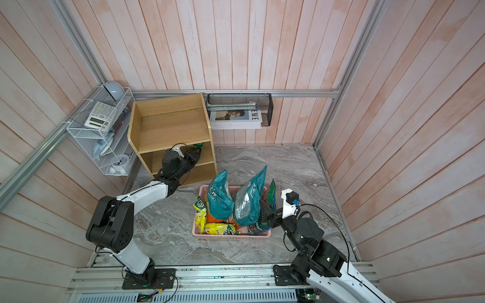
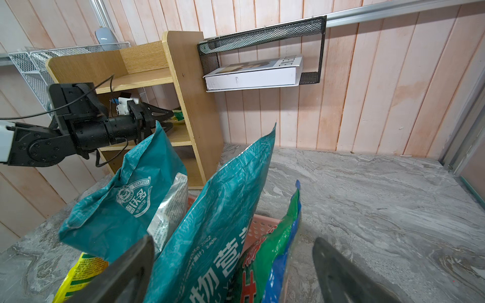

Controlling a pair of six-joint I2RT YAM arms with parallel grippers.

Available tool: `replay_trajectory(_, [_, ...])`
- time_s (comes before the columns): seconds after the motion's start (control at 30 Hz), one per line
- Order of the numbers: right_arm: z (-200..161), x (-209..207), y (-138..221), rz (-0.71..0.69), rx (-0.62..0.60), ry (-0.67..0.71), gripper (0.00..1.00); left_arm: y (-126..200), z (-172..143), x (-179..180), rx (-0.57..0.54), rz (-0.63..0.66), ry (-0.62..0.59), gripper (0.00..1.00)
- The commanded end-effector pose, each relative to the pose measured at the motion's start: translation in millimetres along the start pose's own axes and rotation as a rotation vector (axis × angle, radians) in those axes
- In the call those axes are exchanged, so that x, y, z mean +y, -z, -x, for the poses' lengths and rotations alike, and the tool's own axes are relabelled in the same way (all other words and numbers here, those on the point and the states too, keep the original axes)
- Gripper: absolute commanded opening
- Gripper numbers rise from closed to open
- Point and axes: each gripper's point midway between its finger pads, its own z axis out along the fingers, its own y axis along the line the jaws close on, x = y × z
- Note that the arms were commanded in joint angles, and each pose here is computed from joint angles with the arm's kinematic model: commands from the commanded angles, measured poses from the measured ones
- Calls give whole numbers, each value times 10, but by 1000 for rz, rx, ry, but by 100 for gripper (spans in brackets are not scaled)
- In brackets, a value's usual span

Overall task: Take down the fertilizer bag from the shelf
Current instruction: Pick up the fertilizer bag from the shelf.

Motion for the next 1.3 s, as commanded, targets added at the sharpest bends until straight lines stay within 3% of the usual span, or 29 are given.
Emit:
replay_trajectory(0.0, [16,25,17,18,-16,6,98,-58,85,75,-32,10,52,44])
replay_trajectory(0.6, [20,27,29,21,-19,6,98,-362,144,508,-80,131,119,45])
replay_trajectory(0.63, [23,28,29,22,-20,7,98,-371,145,534,-80,140,121,41])
replay_trajectory(0.73, [9,27,24,22,-18,8,98,-365,126,570,-75,146,122,1])
replay_trajectory(0.77, [12,28,25,22,-19,8,98,-352,129,561,-75,144,120,0])
replay_trajectory(1.07, [3,11,12,11,-22,10,98,56,175,356,-86,131,128,0])
replay_trajectory(1.17, [1,-9,9,-2,-22,12,98,349,140,191,-78,130,117,0])
replay_trajectory(1.27, [8,-18,10,-7,-24,14,98,749,122,63,-106,230,50,0])
